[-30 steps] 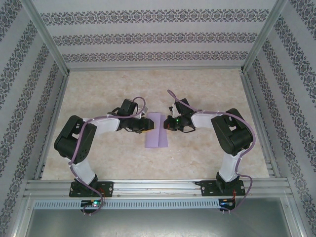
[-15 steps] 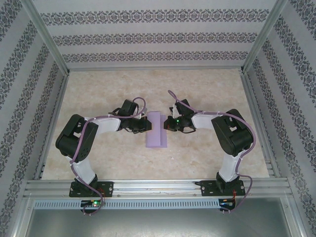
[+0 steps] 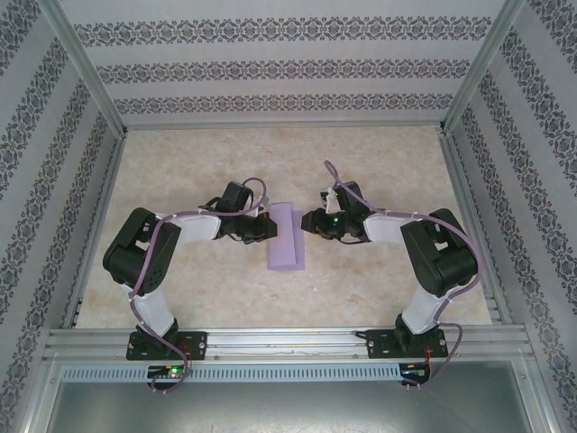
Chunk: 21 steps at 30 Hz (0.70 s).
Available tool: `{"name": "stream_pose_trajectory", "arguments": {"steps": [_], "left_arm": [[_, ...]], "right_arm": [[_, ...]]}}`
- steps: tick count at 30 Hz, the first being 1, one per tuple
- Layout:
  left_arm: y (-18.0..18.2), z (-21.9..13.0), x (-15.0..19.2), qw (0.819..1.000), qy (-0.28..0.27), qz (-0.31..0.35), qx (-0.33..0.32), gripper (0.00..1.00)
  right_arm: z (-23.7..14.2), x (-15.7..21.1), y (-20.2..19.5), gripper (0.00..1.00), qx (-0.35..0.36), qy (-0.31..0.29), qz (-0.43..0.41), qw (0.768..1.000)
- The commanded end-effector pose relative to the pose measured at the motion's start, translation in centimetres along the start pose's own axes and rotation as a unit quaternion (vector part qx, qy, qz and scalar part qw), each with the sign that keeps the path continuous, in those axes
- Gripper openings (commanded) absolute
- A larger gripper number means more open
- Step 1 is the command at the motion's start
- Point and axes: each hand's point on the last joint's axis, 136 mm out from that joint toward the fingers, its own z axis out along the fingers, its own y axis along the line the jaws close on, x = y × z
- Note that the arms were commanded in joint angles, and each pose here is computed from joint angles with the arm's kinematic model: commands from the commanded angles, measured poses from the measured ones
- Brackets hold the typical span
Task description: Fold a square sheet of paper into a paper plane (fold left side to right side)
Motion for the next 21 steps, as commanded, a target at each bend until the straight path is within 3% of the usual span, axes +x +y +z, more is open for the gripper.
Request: {"name": "stream_pose_trajectory", "arguments": {"steps": [1,12,21], "left_arm": [[-0.8,0.4,0.0,1.000,0.004,0.012,0.013,0.06],[-0.9,0.6,0.2,1.000,0.010,0.012,0.020,0.06],[-0.7,0.8,0.2,1.000,0.012,0.011,0.019,0.06]], "right_arm": [[0.2,-0.2,2.9,0.45,-0.071,0.006,-0.022,0.997],[3.3,0.2,3.6,0.46,-0.092,0.036,-0.016,0.995],[3.8,0.8,3.6,0.26,-0.096,0.044,-0.010,0.994]]}}
